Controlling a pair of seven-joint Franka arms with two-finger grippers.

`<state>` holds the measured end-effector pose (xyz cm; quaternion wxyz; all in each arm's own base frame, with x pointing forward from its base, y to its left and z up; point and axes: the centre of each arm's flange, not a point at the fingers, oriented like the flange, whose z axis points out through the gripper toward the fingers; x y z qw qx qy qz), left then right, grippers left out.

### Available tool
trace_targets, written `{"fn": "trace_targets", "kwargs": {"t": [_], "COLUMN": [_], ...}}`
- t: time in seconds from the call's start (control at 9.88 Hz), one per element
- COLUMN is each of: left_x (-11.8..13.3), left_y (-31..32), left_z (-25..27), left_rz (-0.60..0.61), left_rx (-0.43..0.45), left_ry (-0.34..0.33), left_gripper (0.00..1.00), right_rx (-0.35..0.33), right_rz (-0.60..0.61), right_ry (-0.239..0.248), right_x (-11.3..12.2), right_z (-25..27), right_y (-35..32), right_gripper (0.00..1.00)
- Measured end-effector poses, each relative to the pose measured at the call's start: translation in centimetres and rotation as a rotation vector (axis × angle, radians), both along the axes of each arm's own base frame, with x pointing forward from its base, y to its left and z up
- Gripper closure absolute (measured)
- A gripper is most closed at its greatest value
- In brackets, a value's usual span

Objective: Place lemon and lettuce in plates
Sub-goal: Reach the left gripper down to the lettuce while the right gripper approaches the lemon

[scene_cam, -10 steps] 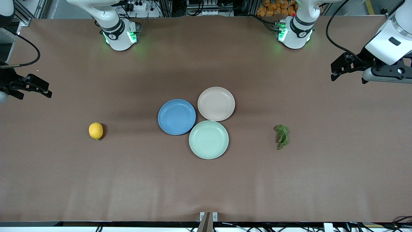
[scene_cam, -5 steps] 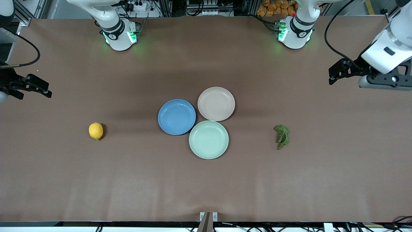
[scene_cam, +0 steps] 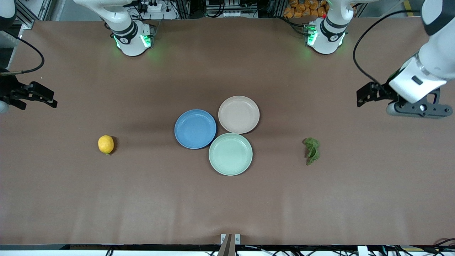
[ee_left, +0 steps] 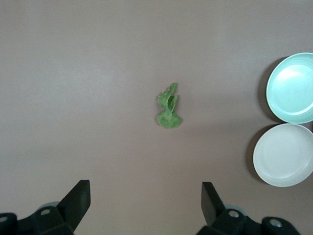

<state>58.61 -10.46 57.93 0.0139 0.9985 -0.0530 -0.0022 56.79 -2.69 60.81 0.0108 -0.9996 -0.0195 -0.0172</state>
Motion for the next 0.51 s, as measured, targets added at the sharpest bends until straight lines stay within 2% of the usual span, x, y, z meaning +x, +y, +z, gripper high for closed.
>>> {"fn": "trace_targets", "kwargs": {"t": [0.4,0.51], "left_x": [3.0,3.8], "left_y": [0.0,0.2], "left_z": [-8.9,-10.8], "left_rz": [0.003,0.007], "left_rx": [0.003,0.001], "left_ry": [0.136,0.153], "left_gripper": [0.00,0.00], "right_rx": [0.000,0.000], "right_rz": [-0.004,-0.006], "right_ry": [0.000,0.006], "right_x": [0.0,-0.1], "right_z": [0.0,-0.1], "right_y": [-0.2,-0.4], "right_gripper": [0.00,0.00]}}
